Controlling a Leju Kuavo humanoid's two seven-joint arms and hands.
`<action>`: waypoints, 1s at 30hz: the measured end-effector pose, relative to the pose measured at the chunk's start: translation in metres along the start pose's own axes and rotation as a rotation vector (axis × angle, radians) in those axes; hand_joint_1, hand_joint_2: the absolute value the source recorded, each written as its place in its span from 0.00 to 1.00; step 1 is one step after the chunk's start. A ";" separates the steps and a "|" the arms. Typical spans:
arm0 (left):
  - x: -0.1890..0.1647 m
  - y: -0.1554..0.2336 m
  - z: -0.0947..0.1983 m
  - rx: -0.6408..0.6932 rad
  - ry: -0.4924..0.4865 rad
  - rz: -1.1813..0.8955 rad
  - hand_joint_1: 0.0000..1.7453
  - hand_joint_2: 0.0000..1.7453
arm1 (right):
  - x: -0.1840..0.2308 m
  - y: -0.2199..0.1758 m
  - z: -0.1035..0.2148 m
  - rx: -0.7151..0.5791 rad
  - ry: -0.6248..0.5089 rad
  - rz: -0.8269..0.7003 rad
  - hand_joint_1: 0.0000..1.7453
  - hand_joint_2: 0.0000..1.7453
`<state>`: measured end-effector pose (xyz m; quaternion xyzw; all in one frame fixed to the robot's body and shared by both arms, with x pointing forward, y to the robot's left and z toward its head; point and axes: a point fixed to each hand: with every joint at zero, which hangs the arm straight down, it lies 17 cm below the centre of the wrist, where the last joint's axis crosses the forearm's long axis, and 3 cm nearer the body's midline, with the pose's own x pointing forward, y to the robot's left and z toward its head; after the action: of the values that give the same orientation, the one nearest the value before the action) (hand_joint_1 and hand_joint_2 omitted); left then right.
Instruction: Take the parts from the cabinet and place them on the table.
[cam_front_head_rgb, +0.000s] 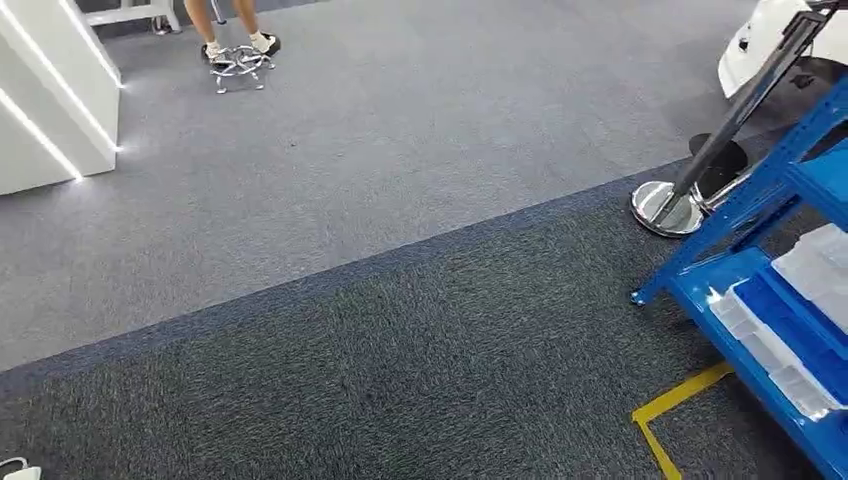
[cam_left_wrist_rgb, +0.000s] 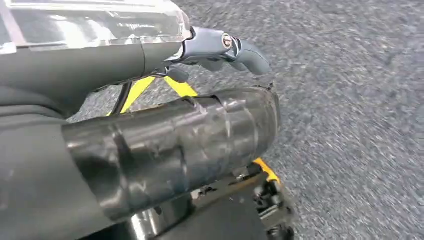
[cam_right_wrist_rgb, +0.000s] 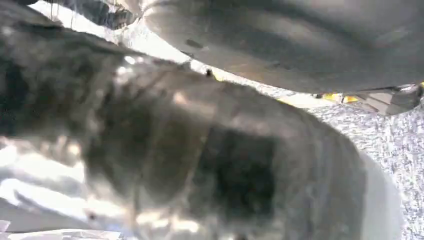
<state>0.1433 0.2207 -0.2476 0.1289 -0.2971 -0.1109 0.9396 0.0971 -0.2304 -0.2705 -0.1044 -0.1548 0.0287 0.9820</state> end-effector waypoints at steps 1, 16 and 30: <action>0.001 0.000 0.000 0.001 -0.002 0.001 0.00 0.00 | 0.001 0.000 0.000 0.000 -0.002 0.000 0.00 0.00; -0.002 0.000 0.001 0.001 0.004 0.006 0.00 0.00 | 0.001 0.001 0.000 0.000 0.000 0.001 0.00 0.00; 0.002 0.000 0.000 0.002 -0.004 0.007 0.00 0.00 | -0.001 0.000 0.000 0.001 0.001 0.005 0.00 0.00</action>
<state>0.1452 0.2203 -0.2469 0.1287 -0.2995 -0.1073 0.9393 0.0959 -0.2307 -0.2708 -0.1045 -0.1538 0.0312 0.9821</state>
